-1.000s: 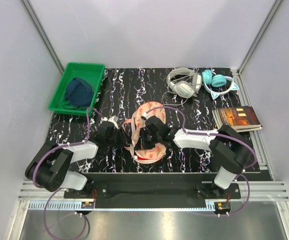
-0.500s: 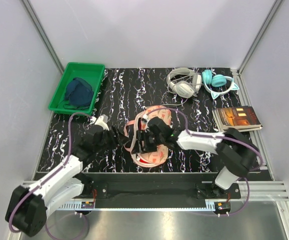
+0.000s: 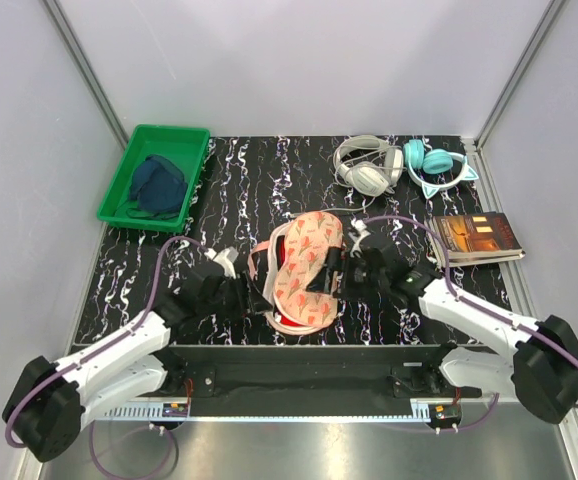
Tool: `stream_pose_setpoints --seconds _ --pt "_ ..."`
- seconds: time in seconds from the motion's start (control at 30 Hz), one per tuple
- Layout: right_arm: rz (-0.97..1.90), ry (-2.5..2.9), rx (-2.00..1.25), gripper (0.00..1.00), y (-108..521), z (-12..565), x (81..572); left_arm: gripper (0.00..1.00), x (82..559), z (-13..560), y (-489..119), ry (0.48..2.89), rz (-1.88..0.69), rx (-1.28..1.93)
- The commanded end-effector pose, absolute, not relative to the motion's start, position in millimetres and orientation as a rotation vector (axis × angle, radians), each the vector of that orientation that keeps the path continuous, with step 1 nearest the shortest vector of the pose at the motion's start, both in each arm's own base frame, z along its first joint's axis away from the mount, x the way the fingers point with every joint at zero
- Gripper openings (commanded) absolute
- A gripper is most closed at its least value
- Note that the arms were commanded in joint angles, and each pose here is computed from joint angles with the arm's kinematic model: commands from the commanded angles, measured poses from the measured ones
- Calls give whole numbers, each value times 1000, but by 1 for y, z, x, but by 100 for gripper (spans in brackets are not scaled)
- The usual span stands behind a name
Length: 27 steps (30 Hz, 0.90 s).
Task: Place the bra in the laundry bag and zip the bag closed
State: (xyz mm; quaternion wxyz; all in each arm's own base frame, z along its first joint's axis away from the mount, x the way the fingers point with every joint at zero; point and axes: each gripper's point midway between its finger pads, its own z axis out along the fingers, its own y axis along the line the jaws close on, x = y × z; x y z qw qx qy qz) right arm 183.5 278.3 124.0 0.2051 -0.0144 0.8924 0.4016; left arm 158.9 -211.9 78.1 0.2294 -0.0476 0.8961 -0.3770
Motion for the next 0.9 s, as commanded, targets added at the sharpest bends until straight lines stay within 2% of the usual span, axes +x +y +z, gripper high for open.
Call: stream_pose_setpoints --seconds 0.0,0.2,0.3,0.4,0.6,0.73,0.87 --pt "1063 2517 145 96 246 105 195 51 155 93 -234 2482 -1167 -171" --pt "1031 2569 174 88 233 80 203 35 149 90 -252 2445 -1317 -150" --pt "1059 2554 208 87 232 78 205 29 148 82 -255 2476 -1312 -168" --pt "1099 2538 229 87 233 79 208 24 148 74 -252 2494 -1292 -202" --pt "1230 2520 226 85 246 71 207 20 154 68 -258 2476 -1314 -215" --pt "1327 2499 223 82 254 63 203 8 170 69 -262 2426 -1293 -262" --pt "1340 2486 191 80 256 62 205 6 185 71 -259 2383 -1231 -295"
